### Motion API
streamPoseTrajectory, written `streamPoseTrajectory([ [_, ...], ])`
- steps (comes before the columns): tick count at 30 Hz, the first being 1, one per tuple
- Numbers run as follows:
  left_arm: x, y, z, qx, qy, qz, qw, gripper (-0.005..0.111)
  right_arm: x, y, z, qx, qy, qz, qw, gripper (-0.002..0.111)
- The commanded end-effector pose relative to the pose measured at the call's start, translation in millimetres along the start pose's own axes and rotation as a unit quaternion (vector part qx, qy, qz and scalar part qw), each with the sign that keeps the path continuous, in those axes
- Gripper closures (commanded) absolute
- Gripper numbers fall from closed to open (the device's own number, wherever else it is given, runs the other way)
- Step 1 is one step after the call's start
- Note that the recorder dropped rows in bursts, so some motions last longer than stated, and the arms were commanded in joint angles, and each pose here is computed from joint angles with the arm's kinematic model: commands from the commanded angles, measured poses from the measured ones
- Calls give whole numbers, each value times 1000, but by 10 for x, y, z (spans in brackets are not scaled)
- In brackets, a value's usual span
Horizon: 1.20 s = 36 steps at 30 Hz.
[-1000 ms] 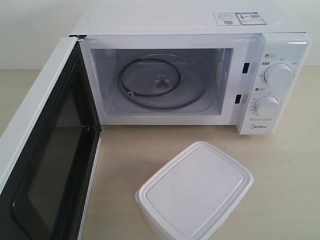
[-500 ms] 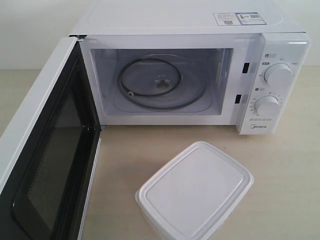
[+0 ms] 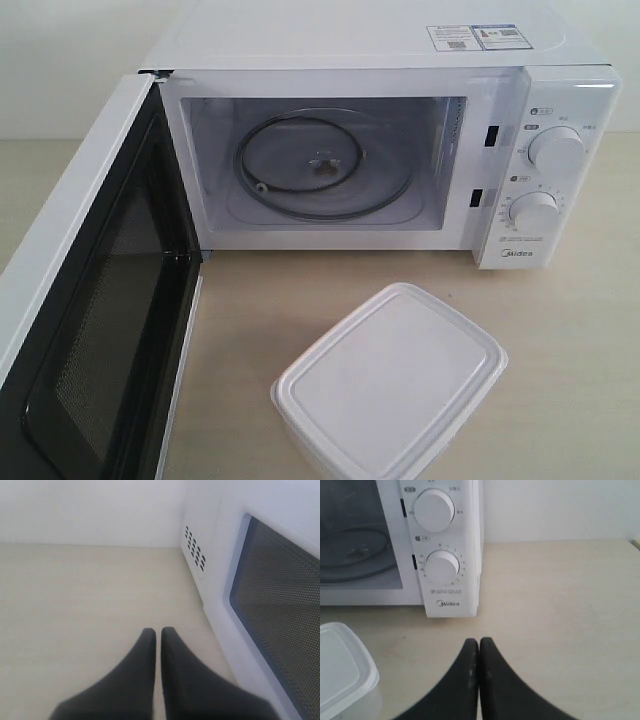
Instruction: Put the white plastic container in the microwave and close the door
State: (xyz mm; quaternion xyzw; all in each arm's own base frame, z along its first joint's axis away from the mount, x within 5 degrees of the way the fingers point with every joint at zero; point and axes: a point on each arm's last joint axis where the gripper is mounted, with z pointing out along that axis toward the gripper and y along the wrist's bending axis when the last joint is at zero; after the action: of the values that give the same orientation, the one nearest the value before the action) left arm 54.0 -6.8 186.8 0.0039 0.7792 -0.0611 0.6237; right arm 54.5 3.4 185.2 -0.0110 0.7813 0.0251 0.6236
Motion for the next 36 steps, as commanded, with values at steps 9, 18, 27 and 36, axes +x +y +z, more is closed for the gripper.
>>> streamPoseTrajectory([
  [9,11,4,2,-2,0,3,1000,102,-315,-6,-61,4,-176,-3,984,109],
  [18,11,4,2,-2,0,3,1000,102,-493,-9,-122,9,-275,-12,961,109],
  [27,11,4,2,-2,0,3,1000,102,-565,-28,201,26,-238,-44,970,109],
  [36,11,4,2,-2,0,3,1000,102,-876,-33,785,30,-162,-61,984,109],
])
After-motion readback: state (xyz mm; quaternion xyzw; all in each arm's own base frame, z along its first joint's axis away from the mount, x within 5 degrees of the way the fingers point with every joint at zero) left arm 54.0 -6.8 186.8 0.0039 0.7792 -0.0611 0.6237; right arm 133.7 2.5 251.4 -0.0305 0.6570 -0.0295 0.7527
